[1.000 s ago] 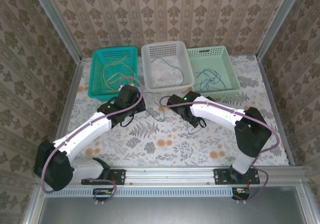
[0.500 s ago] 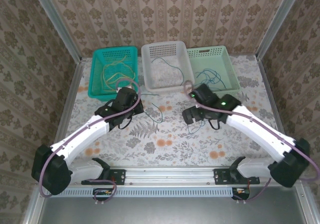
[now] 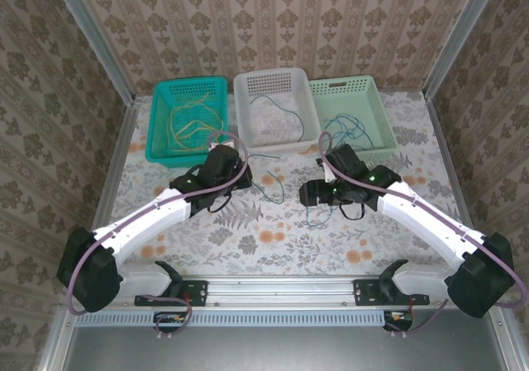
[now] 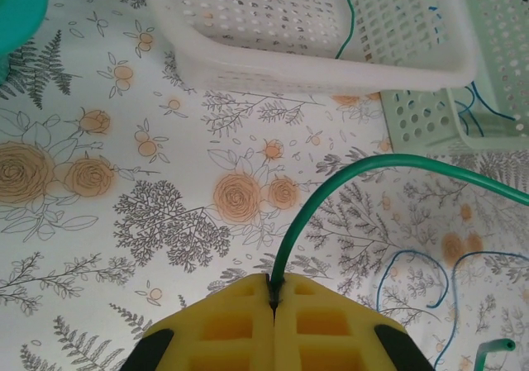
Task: Untangle the cables
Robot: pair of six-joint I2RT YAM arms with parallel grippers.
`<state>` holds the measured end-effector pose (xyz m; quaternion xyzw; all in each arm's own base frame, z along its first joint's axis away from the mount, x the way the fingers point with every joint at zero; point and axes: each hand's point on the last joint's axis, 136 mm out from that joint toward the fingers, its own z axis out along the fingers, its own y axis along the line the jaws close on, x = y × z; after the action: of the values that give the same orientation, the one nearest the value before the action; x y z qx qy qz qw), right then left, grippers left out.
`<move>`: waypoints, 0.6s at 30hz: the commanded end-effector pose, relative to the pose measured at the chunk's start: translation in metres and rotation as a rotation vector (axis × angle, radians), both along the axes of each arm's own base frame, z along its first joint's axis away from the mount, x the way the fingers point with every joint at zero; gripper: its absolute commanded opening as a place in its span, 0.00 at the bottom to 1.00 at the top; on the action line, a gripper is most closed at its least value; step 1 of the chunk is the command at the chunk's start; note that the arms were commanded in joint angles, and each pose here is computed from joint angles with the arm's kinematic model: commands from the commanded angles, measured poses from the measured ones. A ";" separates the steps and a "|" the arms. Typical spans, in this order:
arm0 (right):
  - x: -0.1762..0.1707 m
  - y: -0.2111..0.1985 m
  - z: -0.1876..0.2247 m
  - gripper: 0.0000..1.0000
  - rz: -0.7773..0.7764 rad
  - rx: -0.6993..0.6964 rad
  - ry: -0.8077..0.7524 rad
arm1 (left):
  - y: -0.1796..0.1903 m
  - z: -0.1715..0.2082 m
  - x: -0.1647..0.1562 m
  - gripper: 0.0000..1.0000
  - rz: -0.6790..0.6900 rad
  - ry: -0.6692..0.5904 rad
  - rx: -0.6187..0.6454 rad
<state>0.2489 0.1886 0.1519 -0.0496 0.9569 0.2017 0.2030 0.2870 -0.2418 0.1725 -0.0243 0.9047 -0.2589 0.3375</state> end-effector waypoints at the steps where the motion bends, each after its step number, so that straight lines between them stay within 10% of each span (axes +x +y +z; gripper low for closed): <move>1: 0.017 0.012 0.013 0.80 -0.066 0.100 -0.057 | -0.006 0.019 0.006 0.00 0.030 -0.040 -0.055; 18: 0.036 0.056 0.007 0.76 -0.039 0.058 -0.145 | -0.019 0.022 0.004 0.00 0.033 -0.031 -0.066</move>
<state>0.2690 0.2416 0.1441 -0.0554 0.9407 0.2291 0.2439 0.2852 -0.2545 0.1760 -0.0352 0.9010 -0.2694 0.3381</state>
